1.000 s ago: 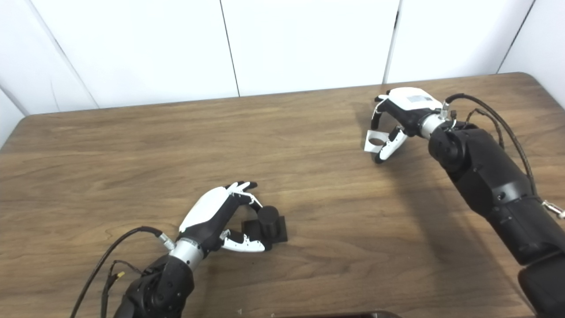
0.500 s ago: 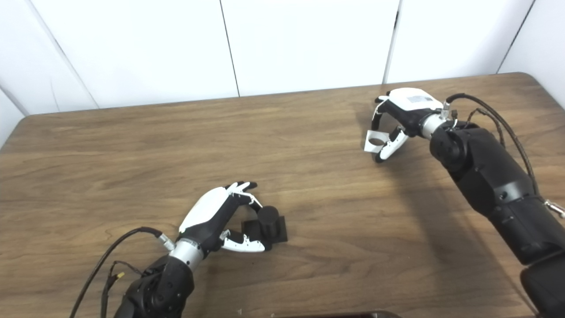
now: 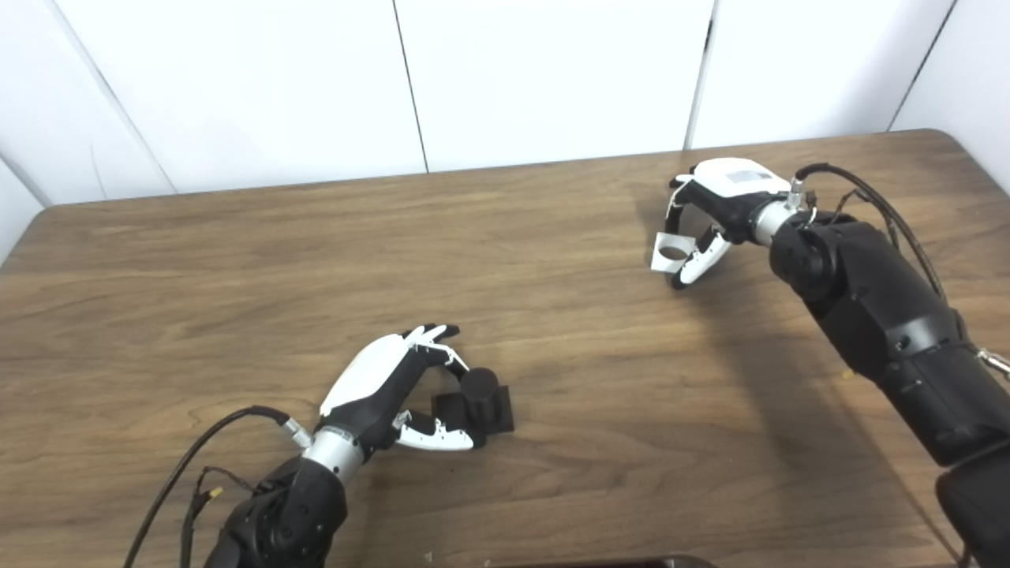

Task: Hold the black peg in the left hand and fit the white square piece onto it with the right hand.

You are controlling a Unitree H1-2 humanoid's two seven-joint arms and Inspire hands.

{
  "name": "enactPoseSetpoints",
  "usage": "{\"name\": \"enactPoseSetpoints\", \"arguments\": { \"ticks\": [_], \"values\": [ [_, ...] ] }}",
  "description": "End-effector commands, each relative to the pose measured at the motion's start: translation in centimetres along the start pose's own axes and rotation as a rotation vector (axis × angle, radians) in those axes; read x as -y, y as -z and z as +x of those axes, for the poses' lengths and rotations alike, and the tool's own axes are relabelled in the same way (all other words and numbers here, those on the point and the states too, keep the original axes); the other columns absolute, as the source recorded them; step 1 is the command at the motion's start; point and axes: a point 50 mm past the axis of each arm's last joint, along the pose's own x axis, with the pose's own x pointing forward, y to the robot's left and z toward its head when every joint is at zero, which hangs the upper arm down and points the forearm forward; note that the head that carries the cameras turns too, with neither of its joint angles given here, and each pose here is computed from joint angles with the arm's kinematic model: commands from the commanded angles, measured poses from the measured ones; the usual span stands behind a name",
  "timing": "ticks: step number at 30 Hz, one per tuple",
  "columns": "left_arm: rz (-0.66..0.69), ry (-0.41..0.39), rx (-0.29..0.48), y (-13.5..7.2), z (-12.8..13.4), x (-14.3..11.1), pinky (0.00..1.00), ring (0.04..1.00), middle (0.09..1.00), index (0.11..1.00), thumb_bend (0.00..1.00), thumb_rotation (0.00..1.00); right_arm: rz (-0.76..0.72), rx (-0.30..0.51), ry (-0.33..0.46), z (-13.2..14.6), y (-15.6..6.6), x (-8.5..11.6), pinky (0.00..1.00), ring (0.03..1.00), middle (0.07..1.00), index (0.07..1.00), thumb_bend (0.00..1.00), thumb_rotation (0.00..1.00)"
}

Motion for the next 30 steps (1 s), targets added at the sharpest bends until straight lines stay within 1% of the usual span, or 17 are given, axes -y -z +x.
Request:
{"name": "enactPoseSetpoints", "arguments": {
  "ticks": [1,9,10,11,12,14,30],
  "values": [
    [0.011,0.032,-0.065,1.32,-0.06,0.53,1.0,1.0,0.958,0.49,0.5,0.08,-0.038,-0.056,-0.049,-0.1,1.58,-0.31,1.0,1.0,0.933,0.602,0.67,0.15],
    [0.013,0.029,-0.061,1.25,-0.01,0.47,1.0,1.0,0.954,0.49,0.5,0.08,-0.028,-0.062,-0.055,-0.04,1.47,-0.19,1.0,1.0,0.935,0.598,0.71,0.14],
    [0.013,0.028,-0.061,1.27,-0.01,0.48,1.0,1.0,0.954,0.49,0.5,0.08,-0.026,-0.063,-0.055,-0.03,1.46,-0.19,1.0,1.0,0.935,0.577,0.67,0.14],
    [0.012,0.027,-0.06,1.27,-0.01,0.48,1.0,1.0,0.953,0.49,0.5,0.08,-0.026,-0.062,-0.055,-0.03,1.44,-0.18,1.0,1.0,0.935,0.535,0.6,0.14],
    [0.013,0.026,-0.06,1.25,0.0,0.47,1.0,1.0,0.953,0.49,0.5,0.08,-0.026,-0.061,-0.055,-0.05,1.41,-0.15,1.0,1.0,0.935,0.514,0.56,0.14],
    [0.016,0.028,-0.06,1.24,0.02,0.46,1.0,1.0,0.953,0.489,0.5,0.08,-0.024,-0.059,-0.053,-0.06,1.36,-0.11,1.0,1.0,0.935,0.496,0.53,0.14],
    [0.019,0.031,-0.063,1.25,-0.06,0.44,1.0,1.0,0.955,0.49,0.5,0.08,-0.017,-0.061,-0.05,-0.13,1.27,-0.22,1.0,1.0,0.923,0.49,0.52,0.14]
  ]
}}
